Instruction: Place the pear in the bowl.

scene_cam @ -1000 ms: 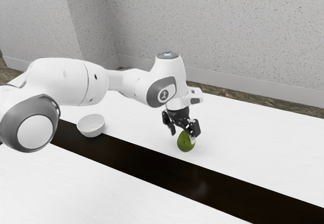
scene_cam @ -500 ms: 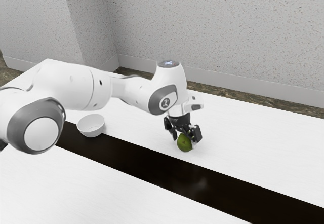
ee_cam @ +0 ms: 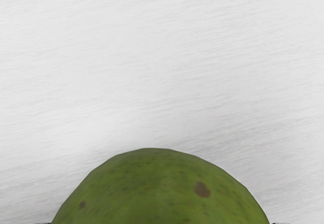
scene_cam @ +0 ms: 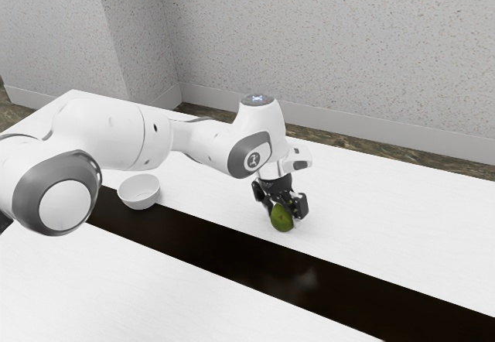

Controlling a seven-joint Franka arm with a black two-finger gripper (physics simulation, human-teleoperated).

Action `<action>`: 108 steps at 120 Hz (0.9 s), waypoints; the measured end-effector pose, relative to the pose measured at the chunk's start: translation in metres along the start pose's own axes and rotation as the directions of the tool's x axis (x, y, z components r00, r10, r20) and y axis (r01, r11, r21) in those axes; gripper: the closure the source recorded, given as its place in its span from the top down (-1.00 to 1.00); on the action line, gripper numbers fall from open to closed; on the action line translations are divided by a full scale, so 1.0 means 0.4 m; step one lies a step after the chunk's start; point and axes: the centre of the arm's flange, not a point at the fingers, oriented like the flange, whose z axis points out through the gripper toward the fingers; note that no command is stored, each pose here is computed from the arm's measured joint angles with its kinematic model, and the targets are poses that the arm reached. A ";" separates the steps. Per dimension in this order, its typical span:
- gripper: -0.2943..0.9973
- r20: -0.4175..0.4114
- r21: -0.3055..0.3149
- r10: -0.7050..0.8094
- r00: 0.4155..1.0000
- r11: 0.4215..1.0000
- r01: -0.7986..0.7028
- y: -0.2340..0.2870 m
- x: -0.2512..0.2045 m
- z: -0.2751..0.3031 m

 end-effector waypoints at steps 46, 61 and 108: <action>0.17 -0.009 0.004 0.001 1.000 1.000 -0.001 0.000 0.001 -0.014; 0.14 -0.033 0.017 -0.004 0.999 1.000 0.004 -0.012 0.005 -0.060; -0.04 -0.091 0.121 -0.225 0.970 0.964 0.235 -0.388 -0.176 -0.329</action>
